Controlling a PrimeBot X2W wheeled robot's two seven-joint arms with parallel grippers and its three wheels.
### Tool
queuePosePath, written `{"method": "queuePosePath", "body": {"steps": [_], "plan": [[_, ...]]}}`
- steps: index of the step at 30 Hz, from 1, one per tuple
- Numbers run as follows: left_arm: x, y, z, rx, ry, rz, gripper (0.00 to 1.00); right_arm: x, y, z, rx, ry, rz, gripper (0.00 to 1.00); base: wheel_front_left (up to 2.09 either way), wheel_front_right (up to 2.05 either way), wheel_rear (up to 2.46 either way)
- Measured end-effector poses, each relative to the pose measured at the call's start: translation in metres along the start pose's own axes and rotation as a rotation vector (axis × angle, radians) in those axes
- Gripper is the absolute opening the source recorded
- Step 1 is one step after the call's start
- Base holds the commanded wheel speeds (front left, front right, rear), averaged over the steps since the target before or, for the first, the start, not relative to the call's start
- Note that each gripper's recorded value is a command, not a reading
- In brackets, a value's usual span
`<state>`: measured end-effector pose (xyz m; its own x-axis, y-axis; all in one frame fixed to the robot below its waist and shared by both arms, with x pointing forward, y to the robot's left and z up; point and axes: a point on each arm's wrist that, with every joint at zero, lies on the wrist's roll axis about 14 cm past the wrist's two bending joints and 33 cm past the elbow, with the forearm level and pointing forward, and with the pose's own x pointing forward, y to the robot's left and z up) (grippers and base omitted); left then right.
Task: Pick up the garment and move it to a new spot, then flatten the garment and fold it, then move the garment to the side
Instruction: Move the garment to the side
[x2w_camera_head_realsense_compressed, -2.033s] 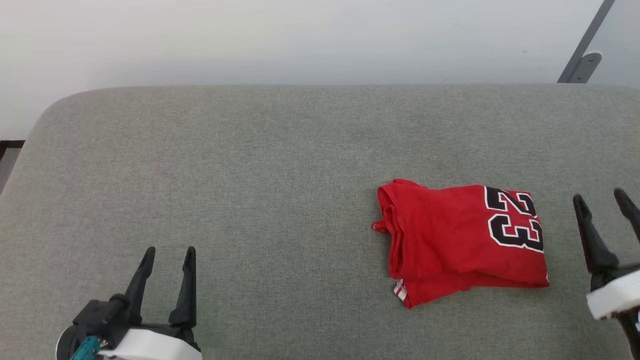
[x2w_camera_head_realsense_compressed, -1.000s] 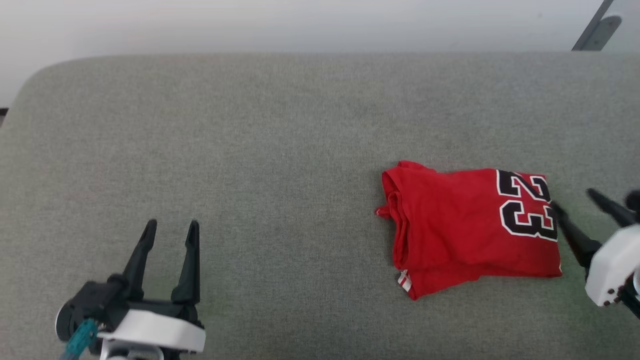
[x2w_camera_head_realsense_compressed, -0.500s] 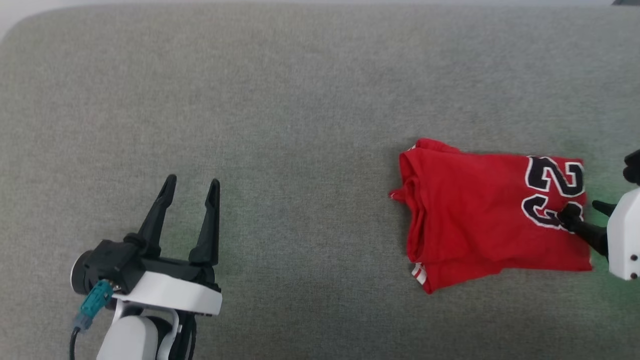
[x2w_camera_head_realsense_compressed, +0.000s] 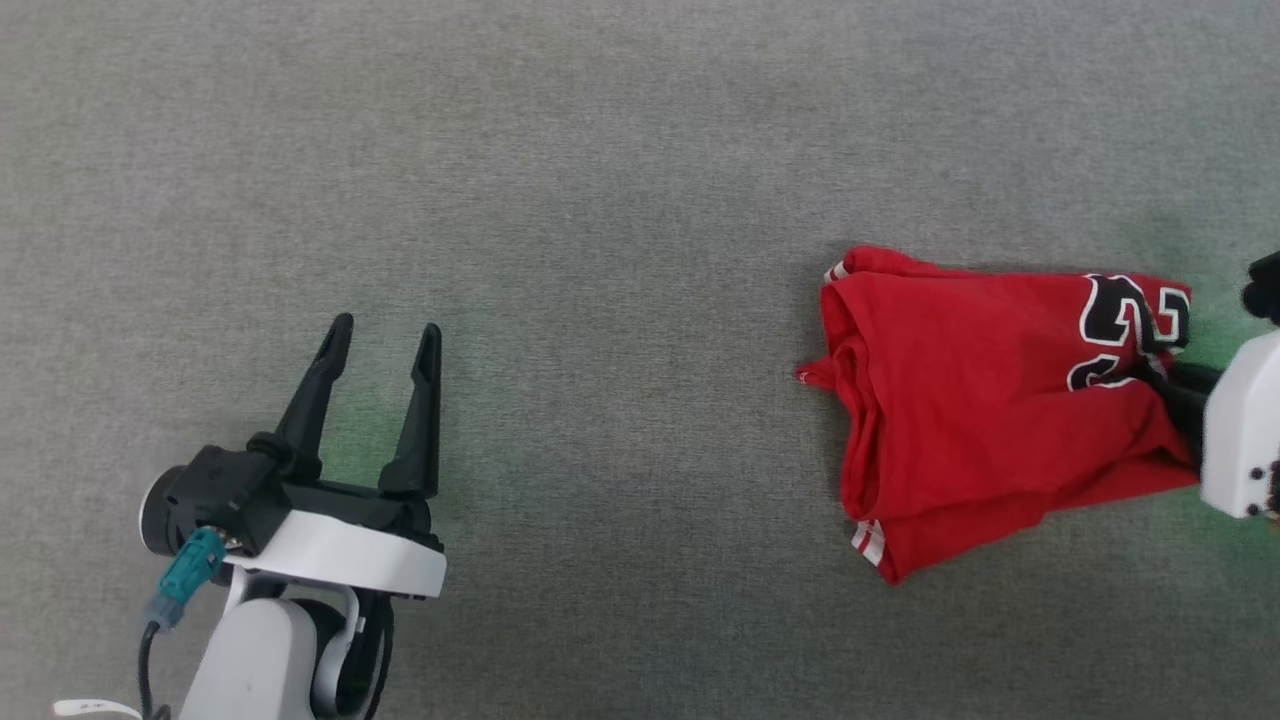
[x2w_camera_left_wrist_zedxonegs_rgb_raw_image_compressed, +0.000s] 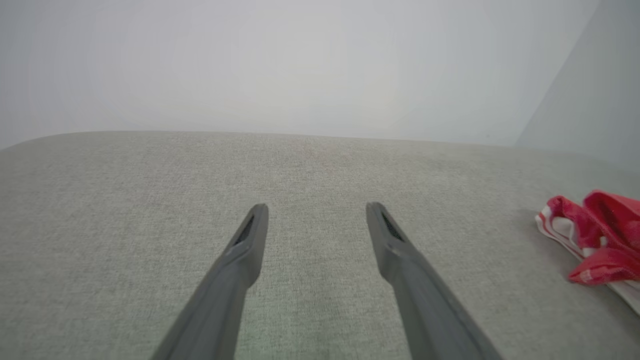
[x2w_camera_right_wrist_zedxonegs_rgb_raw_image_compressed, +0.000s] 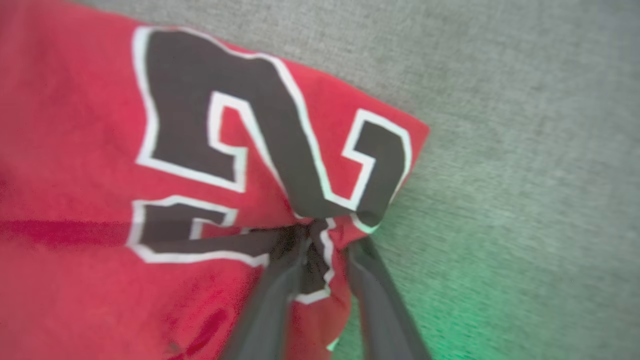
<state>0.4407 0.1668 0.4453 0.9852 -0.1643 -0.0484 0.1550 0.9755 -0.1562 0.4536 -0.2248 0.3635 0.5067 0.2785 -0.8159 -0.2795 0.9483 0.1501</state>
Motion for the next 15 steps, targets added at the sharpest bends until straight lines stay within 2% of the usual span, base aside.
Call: {"method": "queuePosePath", "body": {"steps": [10, 15], "plan": [[0.018, -0.012, -0.003, 0.012, -0.001, -0.063, 1.00, -0.012, -0.009, 0.004, 0.070, -0.125, -0.019, 0.00, 0.00, 0.00, 0.00], [0.038, -0.030, -0.003, 0.027, -0.018, -0.141, 1.00, -0.039, -0.046, 0.006, 0.111, -0.208, -0.123, 0.00, 0.00, 0.00, 0.00]]}}
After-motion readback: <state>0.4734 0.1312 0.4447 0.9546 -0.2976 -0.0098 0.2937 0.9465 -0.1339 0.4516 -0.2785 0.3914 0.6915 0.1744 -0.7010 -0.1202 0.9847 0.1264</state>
